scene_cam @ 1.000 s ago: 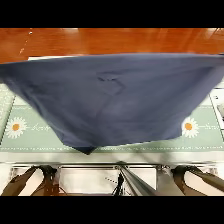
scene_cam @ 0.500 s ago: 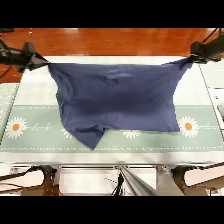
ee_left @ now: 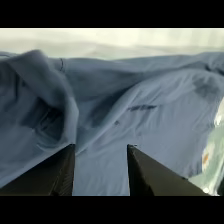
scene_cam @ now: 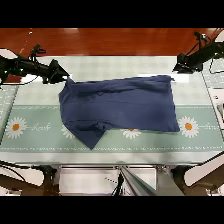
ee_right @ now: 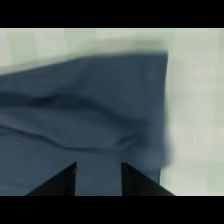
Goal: Fold the shirts.
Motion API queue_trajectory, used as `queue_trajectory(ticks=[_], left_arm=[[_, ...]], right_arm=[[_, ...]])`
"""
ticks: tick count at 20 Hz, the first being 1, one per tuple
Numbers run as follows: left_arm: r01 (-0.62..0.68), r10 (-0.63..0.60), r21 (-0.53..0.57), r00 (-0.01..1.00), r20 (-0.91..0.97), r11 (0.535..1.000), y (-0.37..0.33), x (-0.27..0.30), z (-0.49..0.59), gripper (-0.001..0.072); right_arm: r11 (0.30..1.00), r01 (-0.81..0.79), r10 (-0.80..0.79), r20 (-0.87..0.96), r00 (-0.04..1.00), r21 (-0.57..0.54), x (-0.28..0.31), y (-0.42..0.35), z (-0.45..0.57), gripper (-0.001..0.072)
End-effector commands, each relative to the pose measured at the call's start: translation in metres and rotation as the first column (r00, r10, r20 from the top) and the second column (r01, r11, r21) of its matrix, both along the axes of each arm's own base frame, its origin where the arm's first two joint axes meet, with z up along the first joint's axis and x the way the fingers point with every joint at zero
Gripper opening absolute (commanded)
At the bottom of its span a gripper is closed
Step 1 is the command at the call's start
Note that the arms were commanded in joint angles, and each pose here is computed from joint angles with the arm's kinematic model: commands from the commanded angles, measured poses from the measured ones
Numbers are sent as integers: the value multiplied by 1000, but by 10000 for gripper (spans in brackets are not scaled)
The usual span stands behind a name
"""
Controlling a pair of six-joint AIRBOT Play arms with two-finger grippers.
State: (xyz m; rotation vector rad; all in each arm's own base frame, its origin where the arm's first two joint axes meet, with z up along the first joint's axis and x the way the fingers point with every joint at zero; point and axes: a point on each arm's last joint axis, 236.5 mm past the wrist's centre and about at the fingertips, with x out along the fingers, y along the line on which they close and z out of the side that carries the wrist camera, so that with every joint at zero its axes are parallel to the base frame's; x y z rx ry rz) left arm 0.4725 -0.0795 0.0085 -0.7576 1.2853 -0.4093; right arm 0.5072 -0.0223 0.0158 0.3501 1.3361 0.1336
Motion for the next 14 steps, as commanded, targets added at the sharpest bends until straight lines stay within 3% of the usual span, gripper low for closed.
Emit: queue_trajectory(ticks=[1,3,4,6,7,8,9,12,14], left_arm=[[73,-73,-4,993,-97,997,19,-29,2,421],[80,-63,85,980,-187,993,56,-59,4,421],[91,-57,149,974,-220,985,75,-75,5,422],[108,-38,262,966,-257,959,105,-108,3,428],[106,-28,283,964,-266,953,111,-125,-3,503],[84,-4,276,960,-281,957,111,-141,-12,567],[58,19,246,953,-302,968,104,-157,-24,583],[64,-25,88,920,-391,994,68,-203,-60,583],[64,-39,47,910,-413,997,54,-219,-78,583]], right_arm=[[991,-124,120,-79,990,-46,-36,-11,12,375],[981,-84,50,-193,980,-172,-74,-54,26,377],[976,-46,-3,-220,975,-213,-88,-74,35,415],[977,22,-70,-226,972,-210,-110,-95,44,421],[979,50,-96,-231,968,-196,-120,-102,43,421],[984,74,-112,-237,965,-164,-131,-104,38,421],[989,93,-118,-230,966,-117,-138,-100,32,421],[993,113,-114,-203,973,-14,-154,-82,10,421],[995,102,-98,-194,976,14,-162,-71,-3,421]])
